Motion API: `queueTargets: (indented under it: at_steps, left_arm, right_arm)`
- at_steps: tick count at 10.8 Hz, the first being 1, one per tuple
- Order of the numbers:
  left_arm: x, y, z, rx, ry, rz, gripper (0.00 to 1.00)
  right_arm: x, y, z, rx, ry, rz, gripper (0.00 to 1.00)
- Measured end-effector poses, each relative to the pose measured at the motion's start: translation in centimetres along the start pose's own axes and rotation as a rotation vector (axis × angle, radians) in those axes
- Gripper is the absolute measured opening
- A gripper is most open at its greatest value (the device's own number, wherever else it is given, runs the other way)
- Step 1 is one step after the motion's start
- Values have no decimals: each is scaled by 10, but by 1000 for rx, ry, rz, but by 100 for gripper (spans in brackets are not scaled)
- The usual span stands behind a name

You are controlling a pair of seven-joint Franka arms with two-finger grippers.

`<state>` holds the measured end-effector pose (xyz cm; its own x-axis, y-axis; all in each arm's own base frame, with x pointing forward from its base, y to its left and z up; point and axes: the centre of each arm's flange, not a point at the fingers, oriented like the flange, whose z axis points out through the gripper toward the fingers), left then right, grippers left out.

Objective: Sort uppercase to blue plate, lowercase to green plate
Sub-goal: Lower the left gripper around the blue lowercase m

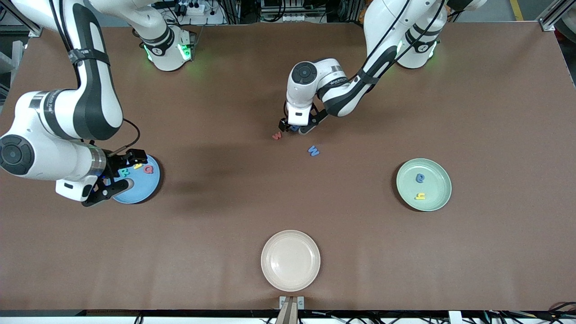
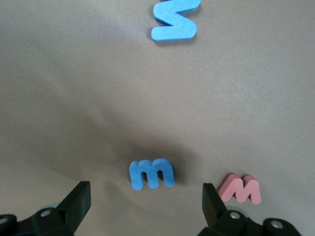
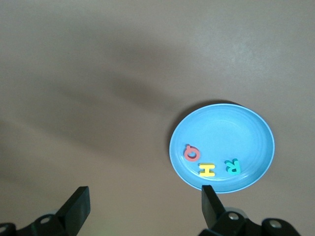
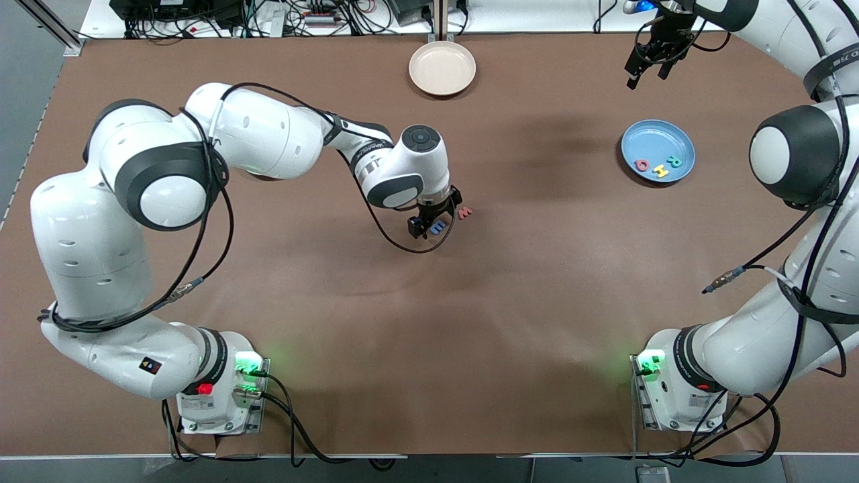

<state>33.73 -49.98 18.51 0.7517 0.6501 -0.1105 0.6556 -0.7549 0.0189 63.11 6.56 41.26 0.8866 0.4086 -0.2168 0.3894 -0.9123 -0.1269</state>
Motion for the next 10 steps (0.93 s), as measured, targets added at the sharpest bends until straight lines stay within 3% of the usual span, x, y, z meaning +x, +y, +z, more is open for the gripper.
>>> queueTargets:
  at_steps: [10]
  left_arm:
    - [3,-5,15,24,23,5,98]
  right_arm:
    - [-1,-15,-7,3,-7,27,100]
